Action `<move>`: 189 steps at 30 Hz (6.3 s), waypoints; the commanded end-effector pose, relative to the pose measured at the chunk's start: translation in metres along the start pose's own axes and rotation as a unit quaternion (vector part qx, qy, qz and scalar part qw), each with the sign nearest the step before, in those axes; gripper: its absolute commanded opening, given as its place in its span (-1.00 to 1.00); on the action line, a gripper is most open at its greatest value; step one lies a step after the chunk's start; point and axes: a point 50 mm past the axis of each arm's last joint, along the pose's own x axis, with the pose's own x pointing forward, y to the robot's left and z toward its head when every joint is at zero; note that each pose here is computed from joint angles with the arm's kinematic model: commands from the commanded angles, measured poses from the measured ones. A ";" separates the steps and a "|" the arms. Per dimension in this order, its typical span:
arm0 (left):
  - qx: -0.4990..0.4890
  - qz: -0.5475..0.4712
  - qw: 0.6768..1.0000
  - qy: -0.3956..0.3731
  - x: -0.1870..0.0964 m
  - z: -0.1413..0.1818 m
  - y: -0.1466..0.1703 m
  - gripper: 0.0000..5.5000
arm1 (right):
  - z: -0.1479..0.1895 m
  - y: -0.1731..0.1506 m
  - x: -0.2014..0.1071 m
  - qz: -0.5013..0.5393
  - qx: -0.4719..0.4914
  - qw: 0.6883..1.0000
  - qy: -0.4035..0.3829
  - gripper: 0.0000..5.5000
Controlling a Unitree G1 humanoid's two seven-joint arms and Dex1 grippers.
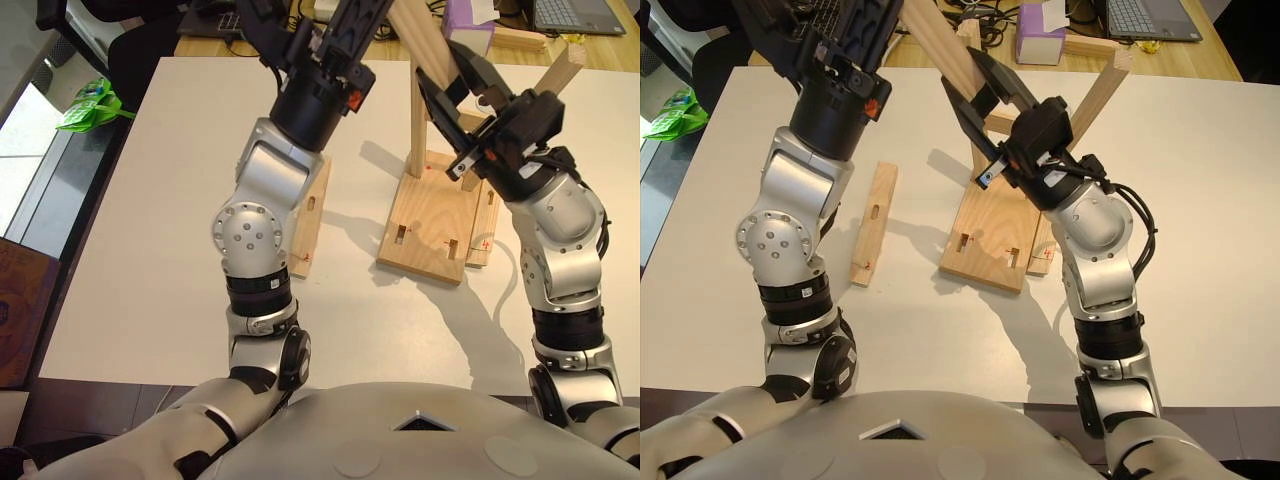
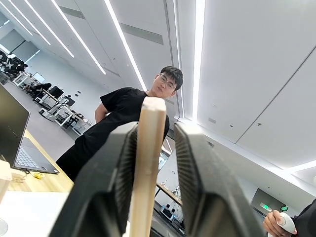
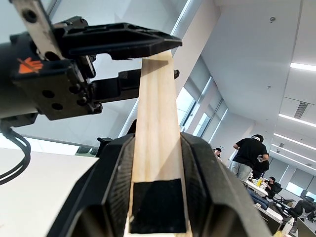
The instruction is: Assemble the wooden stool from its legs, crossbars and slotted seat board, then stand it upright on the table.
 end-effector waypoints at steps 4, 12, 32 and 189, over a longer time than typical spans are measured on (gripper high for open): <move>0.029 0.025 0.999 -0.002 -0.002 0.003 0.009 -0.85 | 0.000 0.000 0.005 0.014 -0.002 1.000 -0.006 -0.53; 0.039 0.031 0.999 -0.008 -0.004 0.005 0.004 -0.85 | -0.005 0.004 0.005 0.042 0.004 0.999 0.016 -0.37; 0.297 0.300 0.905 -0.049 -0.099 0.054 0.037 -0.85 | -0.062 0.041 -0.096 0.142 -0.018 0.957 0.251 0.93; 0.542 0.203 0.814 0.059 0.038 0.048 0.032 0.07 | -0.075 0.059 -0.088 0.145 -0.011 0.960 0.238 0.96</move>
